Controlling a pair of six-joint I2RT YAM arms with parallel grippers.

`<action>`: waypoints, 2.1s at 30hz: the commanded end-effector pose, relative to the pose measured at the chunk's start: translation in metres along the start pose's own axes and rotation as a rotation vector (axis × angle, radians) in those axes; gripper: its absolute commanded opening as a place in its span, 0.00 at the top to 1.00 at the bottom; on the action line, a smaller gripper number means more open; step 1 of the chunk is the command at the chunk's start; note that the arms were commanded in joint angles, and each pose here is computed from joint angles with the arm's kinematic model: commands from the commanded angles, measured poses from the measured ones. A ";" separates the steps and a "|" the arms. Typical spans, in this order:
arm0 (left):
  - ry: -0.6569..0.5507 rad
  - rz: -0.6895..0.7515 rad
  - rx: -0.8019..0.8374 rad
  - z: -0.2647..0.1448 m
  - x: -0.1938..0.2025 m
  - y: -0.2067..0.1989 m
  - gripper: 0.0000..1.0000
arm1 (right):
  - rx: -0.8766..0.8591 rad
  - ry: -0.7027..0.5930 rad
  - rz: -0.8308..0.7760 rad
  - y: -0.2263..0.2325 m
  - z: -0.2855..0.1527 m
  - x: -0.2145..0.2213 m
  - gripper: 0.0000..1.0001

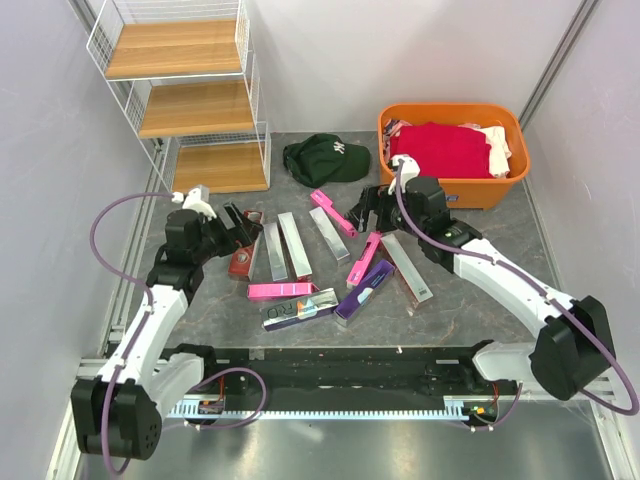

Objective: Place and organize the toothpastes onto the shelf

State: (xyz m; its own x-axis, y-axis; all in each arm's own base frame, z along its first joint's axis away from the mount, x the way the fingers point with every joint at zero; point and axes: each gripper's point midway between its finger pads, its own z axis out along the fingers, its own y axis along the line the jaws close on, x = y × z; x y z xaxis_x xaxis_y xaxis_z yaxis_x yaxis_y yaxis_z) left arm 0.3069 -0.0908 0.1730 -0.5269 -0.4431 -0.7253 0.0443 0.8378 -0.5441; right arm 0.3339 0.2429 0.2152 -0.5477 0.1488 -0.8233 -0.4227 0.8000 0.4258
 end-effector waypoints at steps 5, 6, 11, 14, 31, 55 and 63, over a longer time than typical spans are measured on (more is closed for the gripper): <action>0.150 -0.020 0.052 0.030 0.008 -0.018 0.00 | -0.037 0.059 -0.021 0.008 0.022 0.018 0.02; 0.176 -0.012 0.047 0.033 0.016 -0.022 0.00 | -0.039 0.082 -0.016 0.009 0.029 0.026 0.02; 0.191 -0.042 -0.132 0.048 0.021 -0.001 0.00 | -0.075 0.112 -0.024 0.033 0.054 0.030 0.02; 0.192 -0.059 -0.190 0.047 0.021 0.007 0.00 | -0.076 0.136 -0.057 0.055 0.076 0.035 0.02; 0.197 -0.052 -0.383 0.027 0.016 0.044 0.00 | 0.024 0.323 -0.130 0.088 0.167 0.110 0.14; 0.178 -0.013 -0.342 0.015 0.010 0.036 0.00 | 0.139 0.376 -0.181 0.057 0.185 0.142 0.57; 0.170 0.029 -0.219 0.009 0.001 0.012 0.00 | 0.112 0.226 -0.113 0.065 0.157 0.089 0.60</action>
State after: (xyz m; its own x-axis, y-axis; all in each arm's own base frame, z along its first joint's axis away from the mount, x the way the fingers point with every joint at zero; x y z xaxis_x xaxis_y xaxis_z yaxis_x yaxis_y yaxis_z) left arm 0.3120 -0.0750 0.1406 -0.6751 -0.4222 -0.6050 -0.2217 0.8982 -0.3795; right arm 0.3593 0.4051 0.0450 -0.7220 -0.1999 -0.6624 -0.4352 0.8754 0.2102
